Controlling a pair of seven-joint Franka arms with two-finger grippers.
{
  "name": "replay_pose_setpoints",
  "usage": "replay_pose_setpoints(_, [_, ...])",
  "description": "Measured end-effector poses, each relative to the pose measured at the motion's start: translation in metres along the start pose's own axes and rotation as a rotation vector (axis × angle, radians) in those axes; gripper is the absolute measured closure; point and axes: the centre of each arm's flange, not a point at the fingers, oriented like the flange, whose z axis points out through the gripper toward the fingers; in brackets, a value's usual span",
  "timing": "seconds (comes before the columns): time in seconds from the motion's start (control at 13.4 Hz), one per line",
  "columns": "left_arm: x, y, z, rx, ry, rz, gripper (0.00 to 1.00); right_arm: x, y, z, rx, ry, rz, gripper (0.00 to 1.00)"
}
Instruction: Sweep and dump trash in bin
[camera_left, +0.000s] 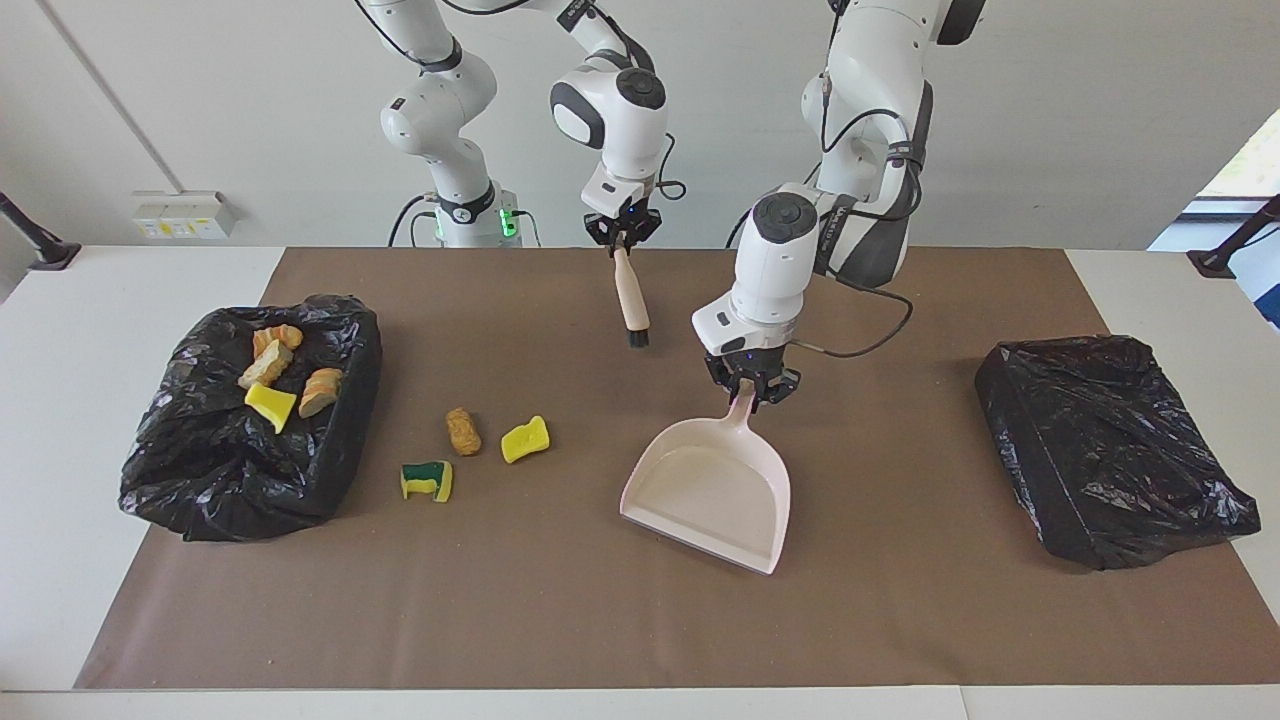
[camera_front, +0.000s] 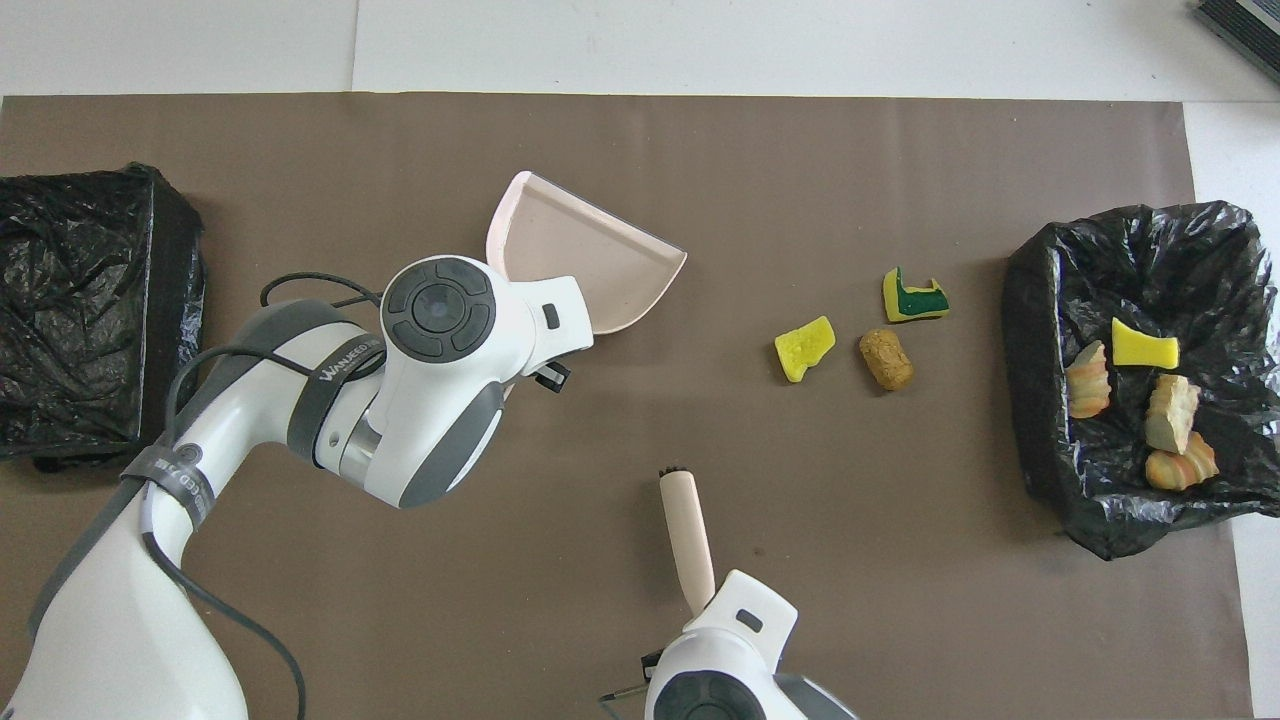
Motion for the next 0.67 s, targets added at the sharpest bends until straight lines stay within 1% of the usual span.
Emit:
replay_pose_setpoints(0.15, [-0.003,-0.002,0.002,-0.002,-0.024,0.116,0.67,0.029,0.045,-0.018,-0.002,-0.031,0.024,0.74])
replay_pose_setpoints(0.37, [-0.006,-0.002,0.006,-0.008,-0.043,0.268,0.67,0.074,0.124,-0.045,0.028,-0.04,0.067,0.74])
replay_pose_setpoints(0.67, [-0.009,-0.005,0.008,-0.014,-0.062,0.36,0.67,0.113,0.199,-0.035,0.009,-0.065,0.065,0.74])
